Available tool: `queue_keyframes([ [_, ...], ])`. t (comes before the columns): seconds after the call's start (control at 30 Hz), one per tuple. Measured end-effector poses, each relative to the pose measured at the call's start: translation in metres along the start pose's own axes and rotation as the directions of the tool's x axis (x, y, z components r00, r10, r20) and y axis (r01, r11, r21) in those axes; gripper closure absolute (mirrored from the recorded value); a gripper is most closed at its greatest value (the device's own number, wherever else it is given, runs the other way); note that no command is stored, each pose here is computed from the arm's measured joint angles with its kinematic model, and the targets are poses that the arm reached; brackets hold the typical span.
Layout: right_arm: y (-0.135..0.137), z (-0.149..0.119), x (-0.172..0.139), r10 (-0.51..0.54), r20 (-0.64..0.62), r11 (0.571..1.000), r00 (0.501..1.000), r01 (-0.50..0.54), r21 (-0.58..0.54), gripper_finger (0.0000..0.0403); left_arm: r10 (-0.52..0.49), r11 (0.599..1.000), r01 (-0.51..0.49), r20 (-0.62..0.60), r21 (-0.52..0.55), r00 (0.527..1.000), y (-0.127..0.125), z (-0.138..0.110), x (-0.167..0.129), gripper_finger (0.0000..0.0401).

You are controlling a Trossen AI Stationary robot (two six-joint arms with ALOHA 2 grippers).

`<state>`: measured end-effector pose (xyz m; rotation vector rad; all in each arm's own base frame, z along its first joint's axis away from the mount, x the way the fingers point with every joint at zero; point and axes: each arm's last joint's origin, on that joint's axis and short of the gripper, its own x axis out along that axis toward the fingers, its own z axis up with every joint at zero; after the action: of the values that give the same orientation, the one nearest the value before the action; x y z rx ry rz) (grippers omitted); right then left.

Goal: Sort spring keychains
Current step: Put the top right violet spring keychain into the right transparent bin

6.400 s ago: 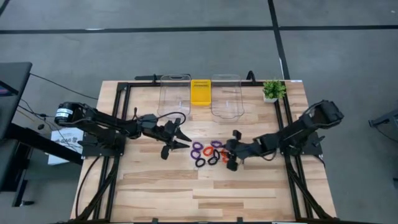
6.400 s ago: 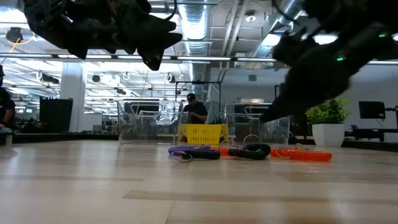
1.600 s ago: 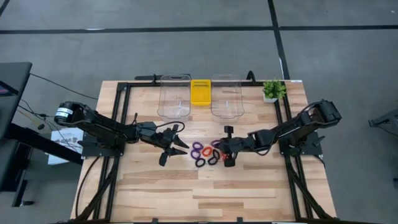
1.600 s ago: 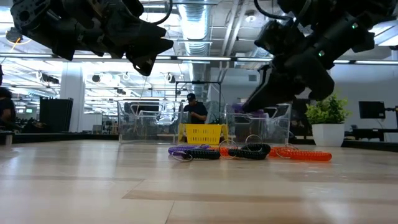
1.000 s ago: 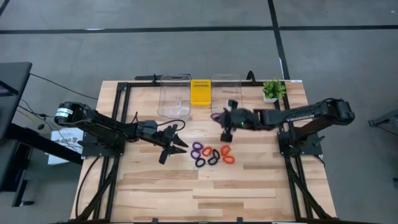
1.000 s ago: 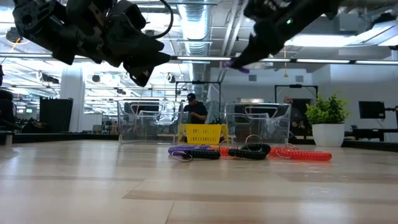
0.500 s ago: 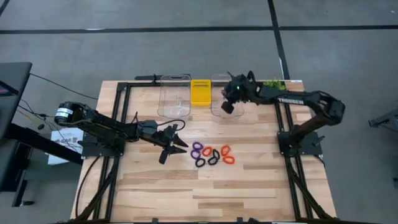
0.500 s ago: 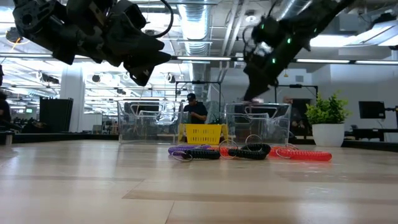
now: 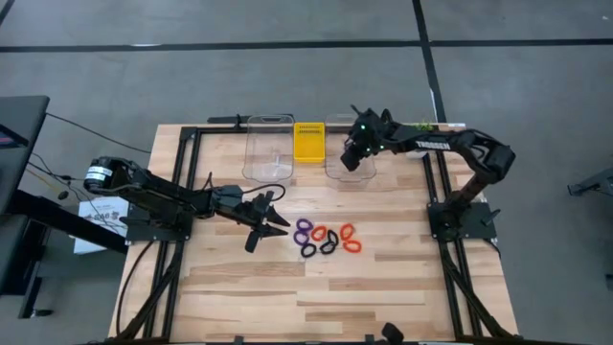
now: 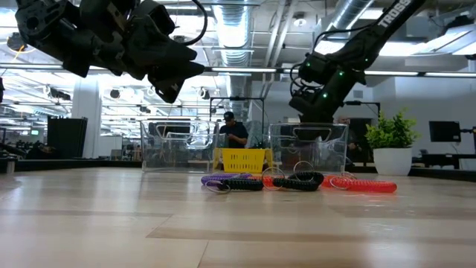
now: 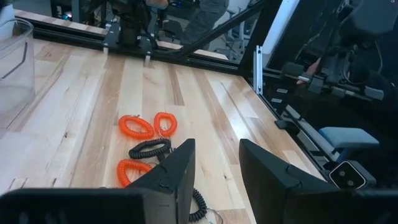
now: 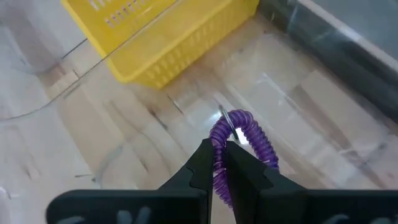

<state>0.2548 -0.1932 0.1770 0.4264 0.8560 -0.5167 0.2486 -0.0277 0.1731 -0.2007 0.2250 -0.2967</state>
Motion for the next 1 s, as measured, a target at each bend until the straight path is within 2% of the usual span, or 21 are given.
queue_keyframes([
  [0.17, 0.004, 0.006, 0.001, 0.007, 0.012, 1.000, 1.000, -0.007, 0.029, 0.0375, 0.000, 1.000, 0.000, 0.000, 0.000, 1.000, 0.000, 0.000, 0.000, 0.0279],
  [1.0, 0.011, 0.007, -0.001, 0.020, 0.017, 1.000, 1.000, -0.020, 0.001, 0.0351, 0.000, 1.000, 0.000, 0.000, 0.000, 1.000, 0.000, 0.000, 0.000, 0.0279],
])
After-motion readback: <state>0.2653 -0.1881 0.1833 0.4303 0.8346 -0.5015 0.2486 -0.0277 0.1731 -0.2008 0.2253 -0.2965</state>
